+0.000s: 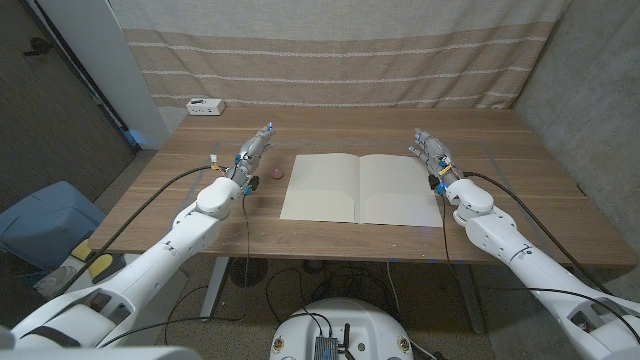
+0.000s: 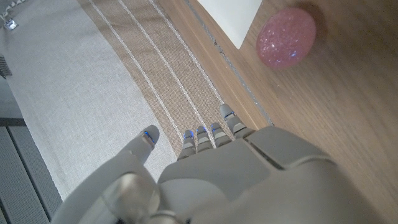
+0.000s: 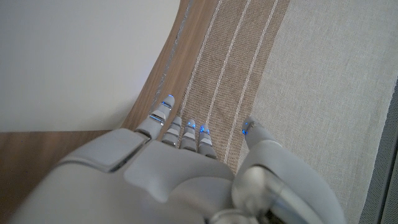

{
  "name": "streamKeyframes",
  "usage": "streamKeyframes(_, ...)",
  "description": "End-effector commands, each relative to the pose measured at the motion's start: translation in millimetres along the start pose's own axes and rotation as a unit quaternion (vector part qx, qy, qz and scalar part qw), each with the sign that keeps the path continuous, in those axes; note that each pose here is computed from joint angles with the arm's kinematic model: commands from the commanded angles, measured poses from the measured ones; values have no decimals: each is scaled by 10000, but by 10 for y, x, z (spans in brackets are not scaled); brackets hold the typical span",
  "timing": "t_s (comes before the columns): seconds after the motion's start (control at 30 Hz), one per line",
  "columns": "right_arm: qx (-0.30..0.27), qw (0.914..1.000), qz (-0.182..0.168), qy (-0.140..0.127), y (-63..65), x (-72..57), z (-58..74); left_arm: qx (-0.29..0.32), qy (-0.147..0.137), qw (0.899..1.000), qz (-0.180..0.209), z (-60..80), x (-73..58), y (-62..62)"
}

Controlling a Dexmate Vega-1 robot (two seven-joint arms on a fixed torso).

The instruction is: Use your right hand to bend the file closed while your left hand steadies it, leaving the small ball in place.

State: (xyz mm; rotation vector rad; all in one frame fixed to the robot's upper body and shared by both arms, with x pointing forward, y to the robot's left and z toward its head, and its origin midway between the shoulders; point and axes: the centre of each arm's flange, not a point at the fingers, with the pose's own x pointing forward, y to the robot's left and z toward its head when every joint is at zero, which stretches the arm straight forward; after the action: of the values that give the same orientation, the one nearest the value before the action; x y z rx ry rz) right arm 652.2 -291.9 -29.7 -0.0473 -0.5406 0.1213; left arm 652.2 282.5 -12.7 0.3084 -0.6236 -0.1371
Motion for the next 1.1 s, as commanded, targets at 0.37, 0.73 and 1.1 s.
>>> streamKeyframes(0.37,-700,9974,-81,137,22,-30,18,1455,-198,9888,-276,217,-39,-161)
streamKeyframes(0.73,-951,9952,-98,193,48,-84,56,1997,-217,9783,-510,265,-80,-287)
streamKeyframes(1.1,-1301,9911,-60,261,84,-110,127,2676,-298,9593,-849,305,-96,-441)
